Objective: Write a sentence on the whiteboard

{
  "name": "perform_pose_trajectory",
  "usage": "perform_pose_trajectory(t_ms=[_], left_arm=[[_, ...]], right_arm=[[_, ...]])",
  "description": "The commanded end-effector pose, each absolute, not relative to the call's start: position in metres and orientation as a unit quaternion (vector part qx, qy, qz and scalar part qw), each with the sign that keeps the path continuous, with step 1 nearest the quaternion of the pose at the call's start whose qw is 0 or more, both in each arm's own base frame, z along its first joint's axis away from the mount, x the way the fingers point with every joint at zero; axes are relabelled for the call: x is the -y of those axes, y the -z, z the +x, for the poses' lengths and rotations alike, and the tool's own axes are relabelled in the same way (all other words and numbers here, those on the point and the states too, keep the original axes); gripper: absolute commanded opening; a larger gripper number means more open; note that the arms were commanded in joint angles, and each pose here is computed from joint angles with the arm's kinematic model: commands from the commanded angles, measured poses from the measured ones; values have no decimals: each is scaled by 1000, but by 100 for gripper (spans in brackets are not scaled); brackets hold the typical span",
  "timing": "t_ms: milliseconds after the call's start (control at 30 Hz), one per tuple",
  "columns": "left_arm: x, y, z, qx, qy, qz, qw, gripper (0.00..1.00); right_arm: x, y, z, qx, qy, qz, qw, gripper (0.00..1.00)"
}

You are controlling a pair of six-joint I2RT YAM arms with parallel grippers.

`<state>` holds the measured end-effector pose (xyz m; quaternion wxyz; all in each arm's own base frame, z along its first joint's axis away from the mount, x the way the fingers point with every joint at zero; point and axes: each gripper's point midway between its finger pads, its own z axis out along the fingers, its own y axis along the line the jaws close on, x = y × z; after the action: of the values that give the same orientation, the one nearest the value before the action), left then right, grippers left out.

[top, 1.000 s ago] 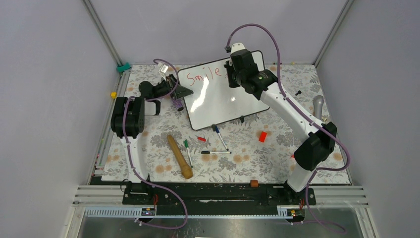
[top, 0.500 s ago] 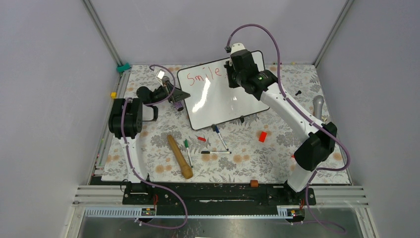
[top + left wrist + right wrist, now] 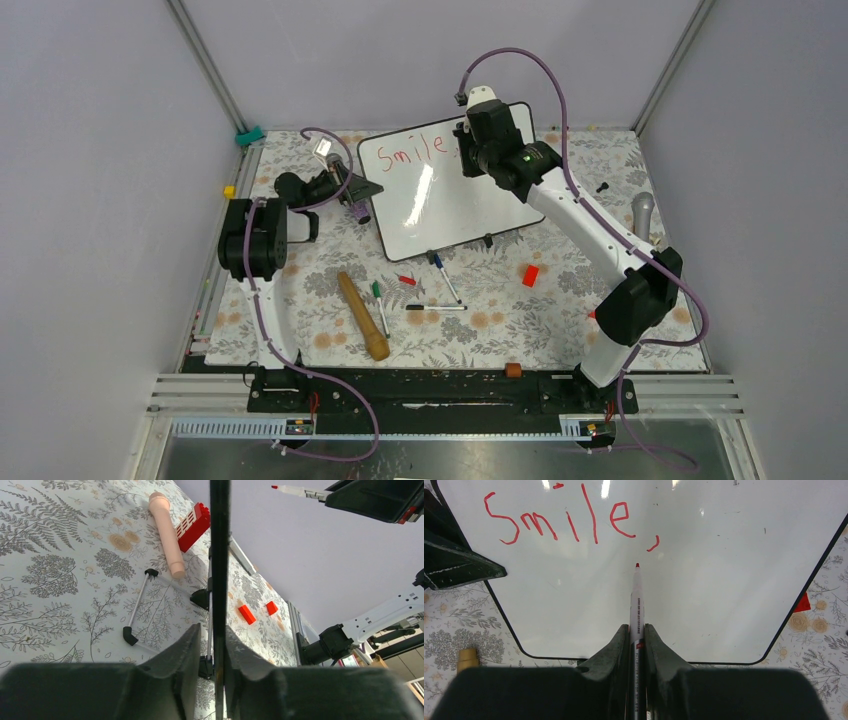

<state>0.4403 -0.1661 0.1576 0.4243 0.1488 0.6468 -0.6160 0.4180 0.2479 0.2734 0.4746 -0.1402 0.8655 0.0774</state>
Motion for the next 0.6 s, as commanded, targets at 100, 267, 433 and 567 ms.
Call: perform_pose_trajectory(t_ms=[100,267,433,567], left_arm=[[173,-175,429,-616,583,222,481,0],[198,-176,417,-605,600,269,450,0],[194,-177,415,-604,592,265,462,0],[193,-173,411,-604,585,270,469,0]], right_arm=[[-247,-297,414,-850,-101,-135,499,0],[-246,-296,413,-851,-99,-135,497,0],[-245,-294,413,-853,-99,-131,496,0],[-247,-296,409,-852,-110,-123,497,0]])
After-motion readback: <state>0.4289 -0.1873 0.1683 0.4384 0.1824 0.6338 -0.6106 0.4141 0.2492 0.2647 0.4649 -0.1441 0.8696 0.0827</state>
